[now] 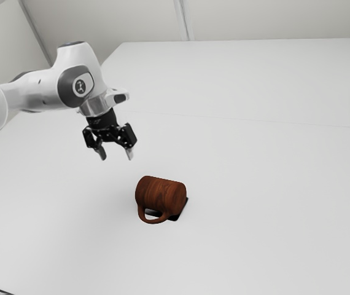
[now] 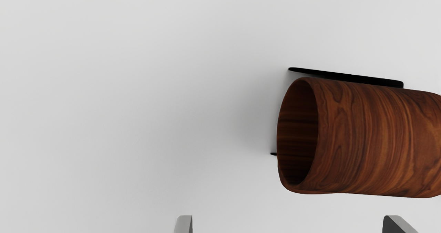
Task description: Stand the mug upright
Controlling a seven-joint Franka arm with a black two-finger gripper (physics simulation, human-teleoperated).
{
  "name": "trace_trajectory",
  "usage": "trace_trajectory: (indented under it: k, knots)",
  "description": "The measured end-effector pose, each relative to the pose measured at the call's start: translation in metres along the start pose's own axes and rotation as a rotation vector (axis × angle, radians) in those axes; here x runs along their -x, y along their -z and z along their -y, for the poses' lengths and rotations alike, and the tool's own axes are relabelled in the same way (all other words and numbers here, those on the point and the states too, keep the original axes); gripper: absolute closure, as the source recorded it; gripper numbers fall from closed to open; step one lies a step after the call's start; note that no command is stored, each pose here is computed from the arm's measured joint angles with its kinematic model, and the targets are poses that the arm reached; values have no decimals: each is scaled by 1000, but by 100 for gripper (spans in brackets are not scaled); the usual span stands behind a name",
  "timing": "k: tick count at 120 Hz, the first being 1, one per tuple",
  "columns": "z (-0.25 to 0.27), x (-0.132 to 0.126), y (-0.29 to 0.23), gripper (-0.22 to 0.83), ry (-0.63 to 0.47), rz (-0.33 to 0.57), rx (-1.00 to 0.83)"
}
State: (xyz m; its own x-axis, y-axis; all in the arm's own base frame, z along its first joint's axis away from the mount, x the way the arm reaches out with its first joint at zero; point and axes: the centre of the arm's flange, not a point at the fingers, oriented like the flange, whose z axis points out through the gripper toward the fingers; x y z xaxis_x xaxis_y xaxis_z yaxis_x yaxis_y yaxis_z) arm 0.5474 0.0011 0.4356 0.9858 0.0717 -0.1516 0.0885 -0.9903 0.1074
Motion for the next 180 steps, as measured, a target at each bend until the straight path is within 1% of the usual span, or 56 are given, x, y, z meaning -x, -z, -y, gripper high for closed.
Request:
trace_trajectory:
  k: [20,43,86,98,114,154,169,172,180]
  knots:
    - [12,-6,-21,0,-2,-19,157]
    - [32,-5,-50,0,-25,-16,297]
    - [49,-17,-97,0,-164,-35,517]
    - [49,-19,-109,0,-208,-35,557]
    - [43,-18,-113,0,-260,-43,628]
    - [46,-14,-142,0,-290,-16,858]
    - [46,-13,-157,6,-287,2,933]
    - [46,-12,-159,9,-288,4,945]
    - [44,-12,-159,22,-297,3,970]
